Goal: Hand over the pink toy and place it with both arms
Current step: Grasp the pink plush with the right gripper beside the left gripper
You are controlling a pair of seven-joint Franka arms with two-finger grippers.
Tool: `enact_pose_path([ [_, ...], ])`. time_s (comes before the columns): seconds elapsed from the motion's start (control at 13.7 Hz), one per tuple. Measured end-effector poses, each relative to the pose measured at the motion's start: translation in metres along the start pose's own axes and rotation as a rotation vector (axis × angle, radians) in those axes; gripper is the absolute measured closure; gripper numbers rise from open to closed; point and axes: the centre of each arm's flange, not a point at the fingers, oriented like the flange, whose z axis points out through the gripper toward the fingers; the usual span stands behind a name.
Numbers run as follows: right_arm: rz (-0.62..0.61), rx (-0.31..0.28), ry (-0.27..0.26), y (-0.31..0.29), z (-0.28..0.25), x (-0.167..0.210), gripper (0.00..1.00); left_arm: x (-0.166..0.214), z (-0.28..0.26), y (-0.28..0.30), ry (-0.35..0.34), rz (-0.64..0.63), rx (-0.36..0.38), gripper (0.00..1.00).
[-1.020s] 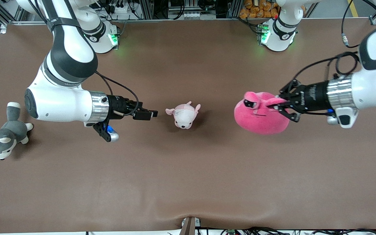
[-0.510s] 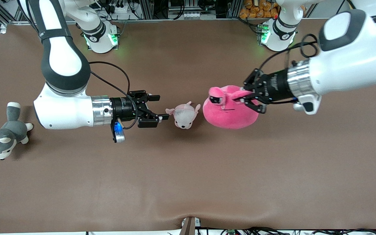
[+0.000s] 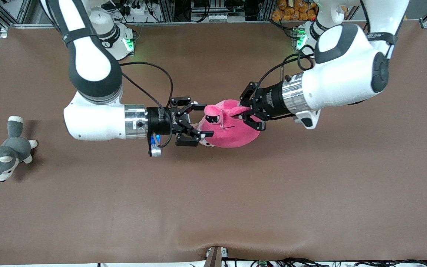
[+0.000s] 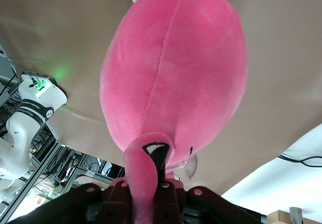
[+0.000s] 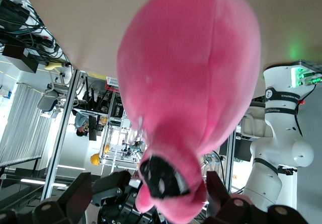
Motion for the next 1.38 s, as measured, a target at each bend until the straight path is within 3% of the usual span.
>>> enact_pose_path([
  [0.51, 0.009, -0.033, 0.014, 0.005, 0.01, 0.005, 0.0, 0.001, 0.005, 0.002, 0.0, -0.005, 0.005, 0.89],
  [0.66, 0.012, -0.044, 0.015, 0.007, 0.011, 0.007, 0.05, 0.001, 0.004, 0.002, 0.0, -0.005, 0.004, 0.89],
  [0.73, 0.012, -0.046, 0.015, 0.007, 0.011, 0.008, 0.12, 0.001, 0.004, 0.002, 0.0, -0.005, 0.004, 0.89],
  [1.17, 0.017, -0.049, 0.018, 0.008, 0.011, 0.011, 0.77, 0.001, 0.004, 0.002, -0.001, -0.005, 0.003, 0.89],
  [1.38, 0.012, -0.056, 0.032, 0.008, 0.011, 0.012, 0.86, 0.001, 0.004, 0.003, -0.002, -0.006, 0.001, 0.89],
])
